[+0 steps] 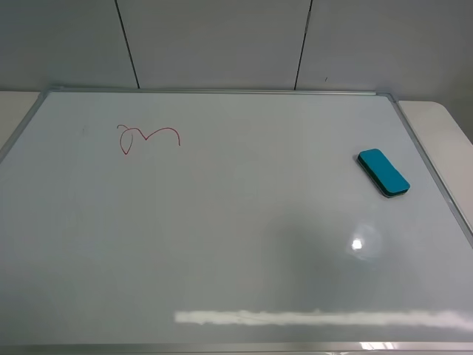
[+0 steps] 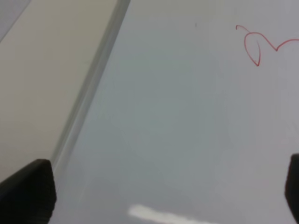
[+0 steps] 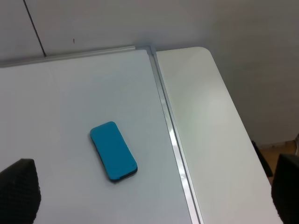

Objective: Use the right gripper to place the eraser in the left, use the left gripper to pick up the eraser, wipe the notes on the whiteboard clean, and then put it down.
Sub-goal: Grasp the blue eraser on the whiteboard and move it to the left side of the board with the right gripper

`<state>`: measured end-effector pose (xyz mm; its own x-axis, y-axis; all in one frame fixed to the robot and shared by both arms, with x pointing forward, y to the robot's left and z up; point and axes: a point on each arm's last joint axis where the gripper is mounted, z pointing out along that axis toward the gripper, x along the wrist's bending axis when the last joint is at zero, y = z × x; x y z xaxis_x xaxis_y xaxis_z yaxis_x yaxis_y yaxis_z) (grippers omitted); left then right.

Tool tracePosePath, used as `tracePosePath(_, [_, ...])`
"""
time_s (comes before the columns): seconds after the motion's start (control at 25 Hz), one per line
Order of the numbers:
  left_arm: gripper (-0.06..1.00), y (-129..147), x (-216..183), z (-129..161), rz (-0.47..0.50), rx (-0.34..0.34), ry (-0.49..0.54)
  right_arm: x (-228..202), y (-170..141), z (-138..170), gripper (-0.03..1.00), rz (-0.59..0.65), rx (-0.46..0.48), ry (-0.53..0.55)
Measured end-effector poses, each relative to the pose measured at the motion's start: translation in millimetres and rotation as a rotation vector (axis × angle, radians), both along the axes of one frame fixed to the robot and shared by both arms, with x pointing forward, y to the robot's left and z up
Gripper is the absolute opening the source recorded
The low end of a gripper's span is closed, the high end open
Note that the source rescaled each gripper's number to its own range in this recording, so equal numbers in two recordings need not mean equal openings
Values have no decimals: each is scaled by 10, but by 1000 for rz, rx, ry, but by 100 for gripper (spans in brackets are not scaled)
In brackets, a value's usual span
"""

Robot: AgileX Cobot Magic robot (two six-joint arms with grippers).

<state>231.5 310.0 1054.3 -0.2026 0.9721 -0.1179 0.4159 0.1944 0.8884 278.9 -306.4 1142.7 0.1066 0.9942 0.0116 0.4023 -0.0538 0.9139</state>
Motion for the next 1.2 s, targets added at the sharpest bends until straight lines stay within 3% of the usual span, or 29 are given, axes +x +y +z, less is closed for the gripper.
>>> tracePosePath(0.28, [100,0,0,0,0,0,0,1003,-11,7,100,2,10,225])
tracePosePath(0.56, [100,0,0,0,0,0,0,1912,-38,-607,100,0,-7,570])
tracePosePath(0.8, [100,0,0,0,0,0,0,2222,-43,-1059,100,2,-4,742])
tracePosePath(1.0, [100,0,0,0,0,0,0,2267,-36,-1256,100,-16,26,860])
tracePosePath(1.2, [100,0,0,0,0,0,0,2279,-36,-1294,100,-32,39,877])
